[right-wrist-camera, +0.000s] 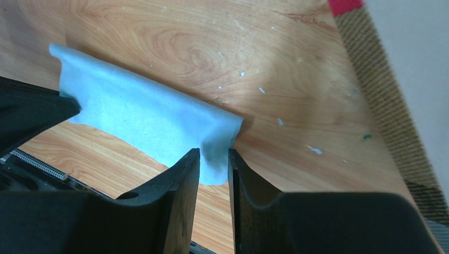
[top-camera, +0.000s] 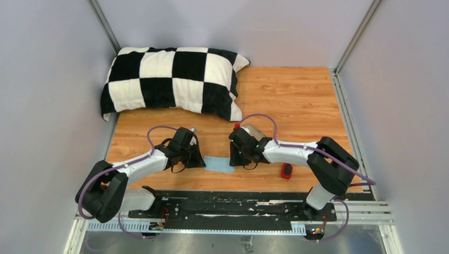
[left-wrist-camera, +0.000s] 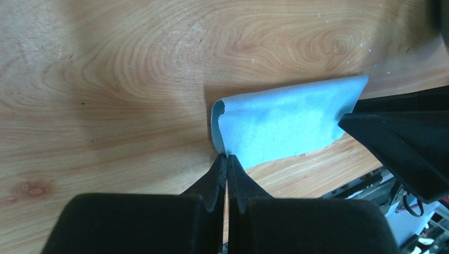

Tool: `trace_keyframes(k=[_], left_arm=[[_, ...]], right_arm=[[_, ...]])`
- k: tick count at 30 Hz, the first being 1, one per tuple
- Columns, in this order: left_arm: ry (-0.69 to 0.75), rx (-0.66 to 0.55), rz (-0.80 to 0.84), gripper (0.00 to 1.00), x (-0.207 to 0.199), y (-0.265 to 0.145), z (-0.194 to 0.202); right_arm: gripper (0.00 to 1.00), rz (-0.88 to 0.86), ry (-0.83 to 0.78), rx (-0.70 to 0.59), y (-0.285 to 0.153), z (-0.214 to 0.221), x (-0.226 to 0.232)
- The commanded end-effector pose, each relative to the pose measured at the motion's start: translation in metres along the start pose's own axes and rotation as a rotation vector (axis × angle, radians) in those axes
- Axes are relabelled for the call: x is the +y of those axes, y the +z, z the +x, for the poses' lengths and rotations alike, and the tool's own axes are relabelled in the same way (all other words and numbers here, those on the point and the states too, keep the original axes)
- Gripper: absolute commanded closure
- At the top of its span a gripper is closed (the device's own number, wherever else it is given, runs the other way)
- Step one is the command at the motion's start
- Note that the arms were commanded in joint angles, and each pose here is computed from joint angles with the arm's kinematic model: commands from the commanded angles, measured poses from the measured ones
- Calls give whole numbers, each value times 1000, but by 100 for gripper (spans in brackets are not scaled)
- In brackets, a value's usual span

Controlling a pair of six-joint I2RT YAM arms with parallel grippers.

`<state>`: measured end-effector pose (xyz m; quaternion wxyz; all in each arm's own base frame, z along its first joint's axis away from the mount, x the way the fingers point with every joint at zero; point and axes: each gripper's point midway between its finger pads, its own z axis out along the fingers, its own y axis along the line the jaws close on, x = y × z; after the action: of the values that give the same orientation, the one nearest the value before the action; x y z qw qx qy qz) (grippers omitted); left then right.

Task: Organize the sunglasses
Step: Pick up the glasses cleaning cloth from the center of the board.

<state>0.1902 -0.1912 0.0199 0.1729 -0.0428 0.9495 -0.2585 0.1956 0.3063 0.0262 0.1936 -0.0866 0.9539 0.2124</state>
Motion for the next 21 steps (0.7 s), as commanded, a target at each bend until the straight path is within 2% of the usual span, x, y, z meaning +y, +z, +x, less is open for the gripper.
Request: trace_keyframes(k=[1,11,17,21], left_arm=[[-7,0,-30,100,8,-3,4],[-13,3,-35,100,10,-1,6],[-13,10,-37,100,10,-1,7],[-12,8,-34,100,9,-1,6]], right_arm=[[68,110,-12,21,-4,15,-26],[66,100,-41,60,8,19,-20],[76,92,-44,56,6,19,-17],[77,89,-51,55,7,19,-16]])
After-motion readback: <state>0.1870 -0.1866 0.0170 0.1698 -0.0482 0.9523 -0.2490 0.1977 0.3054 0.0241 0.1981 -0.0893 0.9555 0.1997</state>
